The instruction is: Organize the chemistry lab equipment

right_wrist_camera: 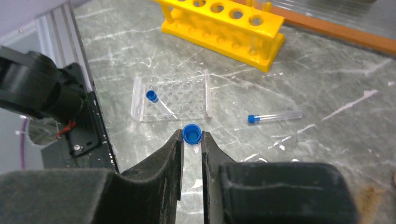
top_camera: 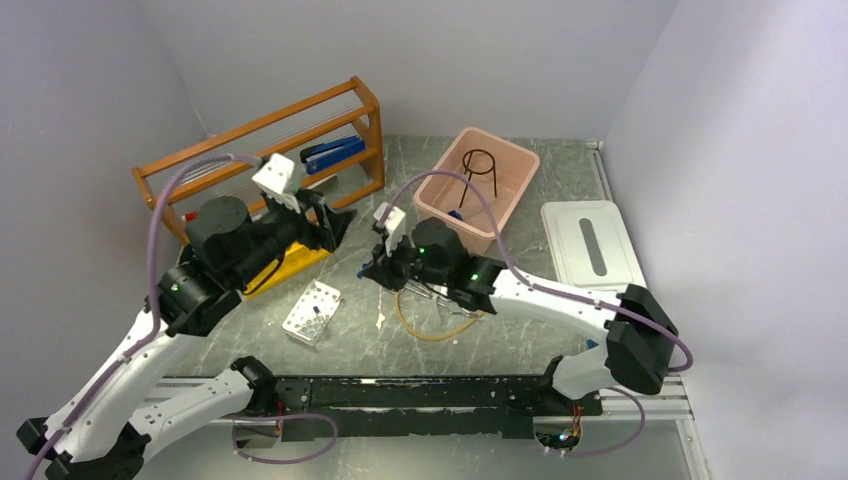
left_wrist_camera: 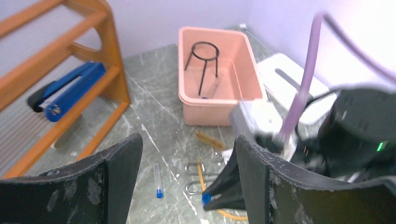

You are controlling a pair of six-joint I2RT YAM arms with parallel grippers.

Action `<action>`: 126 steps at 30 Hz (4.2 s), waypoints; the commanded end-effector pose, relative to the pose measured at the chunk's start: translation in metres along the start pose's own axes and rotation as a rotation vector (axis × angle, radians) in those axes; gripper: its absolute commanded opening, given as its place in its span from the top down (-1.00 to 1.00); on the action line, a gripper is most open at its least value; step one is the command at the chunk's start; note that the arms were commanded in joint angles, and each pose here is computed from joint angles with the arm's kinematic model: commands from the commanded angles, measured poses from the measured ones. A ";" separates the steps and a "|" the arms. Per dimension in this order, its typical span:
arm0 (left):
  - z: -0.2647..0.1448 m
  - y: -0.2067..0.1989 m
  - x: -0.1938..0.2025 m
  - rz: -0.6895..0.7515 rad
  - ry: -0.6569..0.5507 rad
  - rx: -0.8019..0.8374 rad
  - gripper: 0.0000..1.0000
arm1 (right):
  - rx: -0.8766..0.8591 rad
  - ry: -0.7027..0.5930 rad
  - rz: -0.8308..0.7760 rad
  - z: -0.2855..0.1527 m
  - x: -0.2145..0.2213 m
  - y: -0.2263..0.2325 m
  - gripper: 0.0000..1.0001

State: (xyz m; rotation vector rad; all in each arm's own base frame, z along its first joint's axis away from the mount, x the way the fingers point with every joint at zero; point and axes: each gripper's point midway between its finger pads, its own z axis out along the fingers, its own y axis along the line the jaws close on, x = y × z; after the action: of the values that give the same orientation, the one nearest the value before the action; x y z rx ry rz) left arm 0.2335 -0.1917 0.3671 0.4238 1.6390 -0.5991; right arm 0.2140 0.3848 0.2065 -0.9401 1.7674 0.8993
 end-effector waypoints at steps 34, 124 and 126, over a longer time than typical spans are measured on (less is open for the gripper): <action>-0.005 0.045 -0.019 -0.105 0.045 -0.321 -0.53 | -0.304 -0.121 -0.297 0.104 0.032 0.066 0.84; 0.003 0.055 0.018 -0.110 0.091 -0.362 -0.52 | -0.309 0.000 -0.259 0.109 0.060 0.063 0.89; 0.004 0.054 0.019 -0.112 0.094 -0.359 -0.52 | -0.300 -0.006 -0.264 0.110 0.061 0.061 0.89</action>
State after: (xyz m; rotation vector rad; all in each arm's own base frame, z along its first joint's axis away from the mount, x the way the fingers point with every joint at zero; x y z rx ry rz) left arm 0.2661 -0.1508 0.3375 0.0930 1.8407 -0.3476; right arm 0.1872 0.4966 0.1139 -1.3420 1.5072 0.9895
